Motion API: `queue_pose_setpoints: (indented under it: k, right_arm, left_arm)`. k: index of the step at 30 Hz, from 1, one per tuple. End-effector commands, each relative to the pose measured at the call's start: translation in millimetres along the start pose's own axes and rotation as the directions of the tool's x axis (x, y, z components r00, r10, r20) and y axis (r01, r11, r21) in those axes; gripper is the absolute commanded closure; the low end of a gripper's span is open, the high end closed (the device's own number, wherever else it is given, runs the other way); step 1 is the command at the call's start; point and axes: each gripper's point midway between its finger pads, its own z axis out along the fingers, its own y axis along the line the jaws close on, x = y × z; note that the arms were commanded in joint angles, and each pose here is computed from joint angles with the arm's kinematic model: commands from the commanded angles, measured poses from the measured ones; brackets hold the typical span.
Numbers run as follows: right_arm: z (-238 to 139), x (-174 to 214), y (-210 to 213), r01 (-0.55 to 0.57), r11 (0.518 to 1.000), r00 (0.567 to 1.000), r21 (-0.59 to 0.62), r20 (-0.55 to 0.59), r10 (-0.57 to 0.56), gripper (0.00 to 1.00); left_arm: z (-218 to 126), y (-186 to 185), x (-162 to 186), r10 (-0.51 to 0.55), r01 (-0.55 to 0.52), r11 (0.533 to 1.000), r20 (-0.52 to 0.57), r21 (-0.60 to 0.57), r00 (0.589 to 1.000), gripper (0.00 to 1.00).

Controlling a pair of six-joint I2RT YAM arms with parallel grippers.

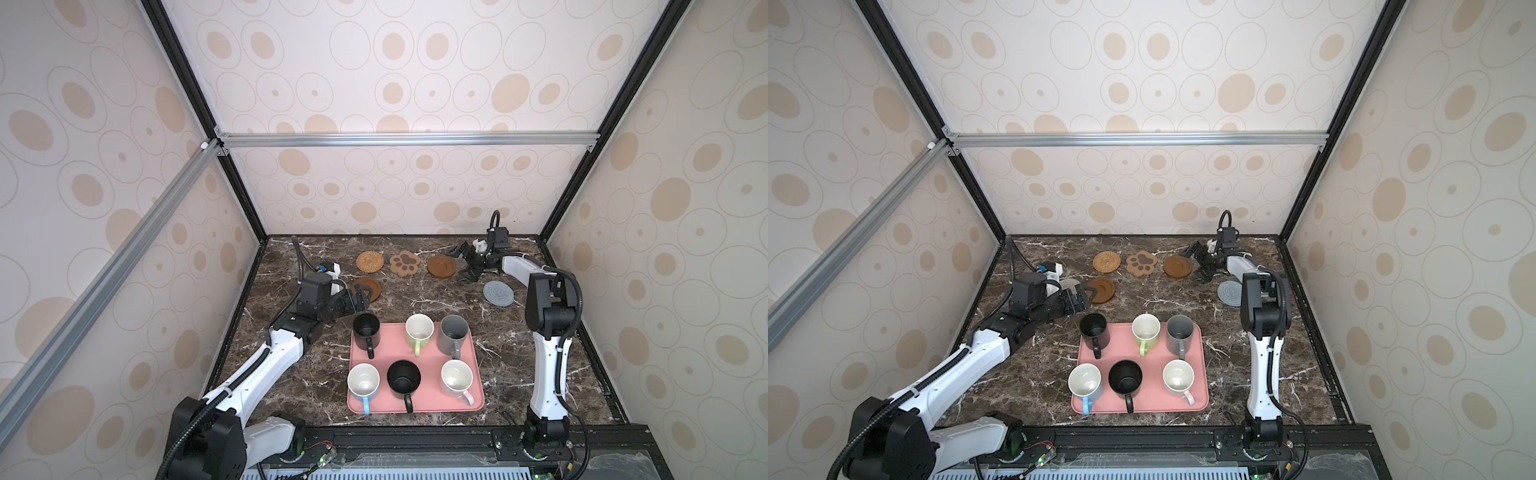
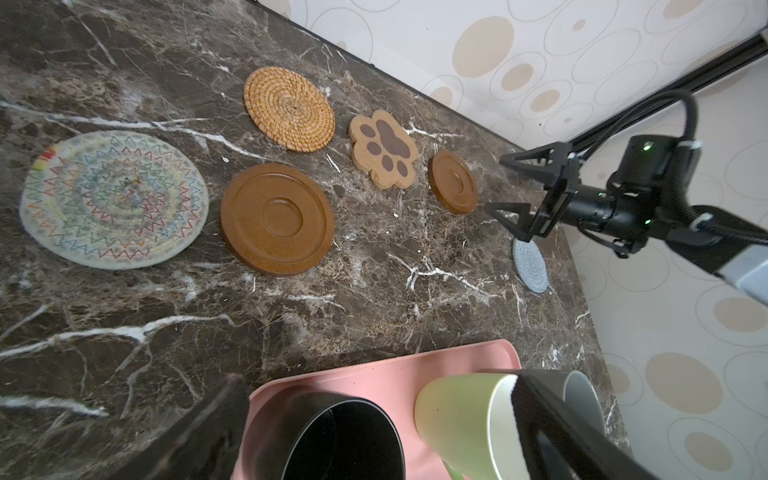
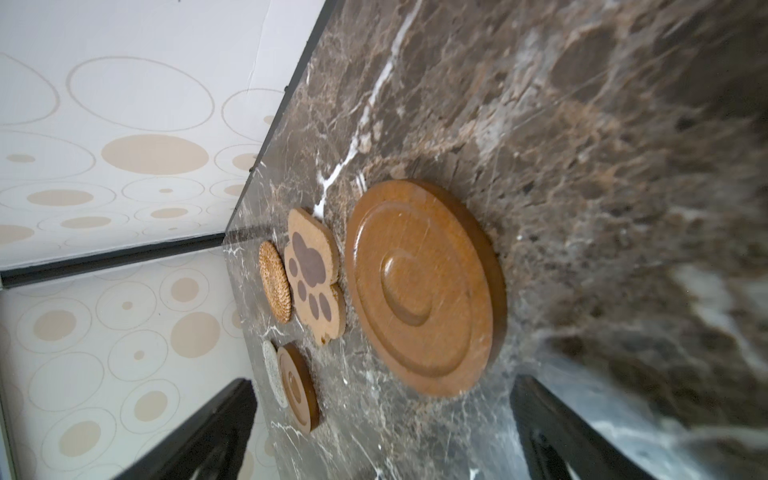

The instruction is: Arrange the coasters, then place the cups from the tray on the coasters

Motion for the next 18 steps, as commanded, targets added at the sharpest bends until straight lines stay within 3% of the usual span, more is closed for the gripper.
queue_pose_setpoints:
  k: [1, 9, 14, 18]
  right_arm:
    - [-49, -5, 30, 0.102, 0.995, 0.994, 0.019, 0.041, -0.102, 0.00]
    - [-101, 41, 38, 0.239, 0.969, 0.971, 0.063, 0.001, -0.240, 0.00]
    - [-133, 76, 33, 0.311, 0.945, 0.950, 0.098, -0.031, -0.309, 0.00]
    - [-156, 98, 31, 0.350, 0.929, 0.936, 0.121, -0.028, -0.350, 0.00]
  left_arm:
    - [7, -9, -12, 0.070, -0.070, 0.998, -0.026, 0.003, 0.997, 0.00]
    - [43, 5, -13, 0.130, -0.144, 0.987, -0.156, -0.077, 0.979, 0.00]
    - [59, 29, -23, 0.166, -0.206, 0.960, -0.209, -0.189, 0.964, 0.00]
    - [68, 62, -33, 0.105, -0.160, 0.955, -0.220, -0.249, 0.970, 0.00]
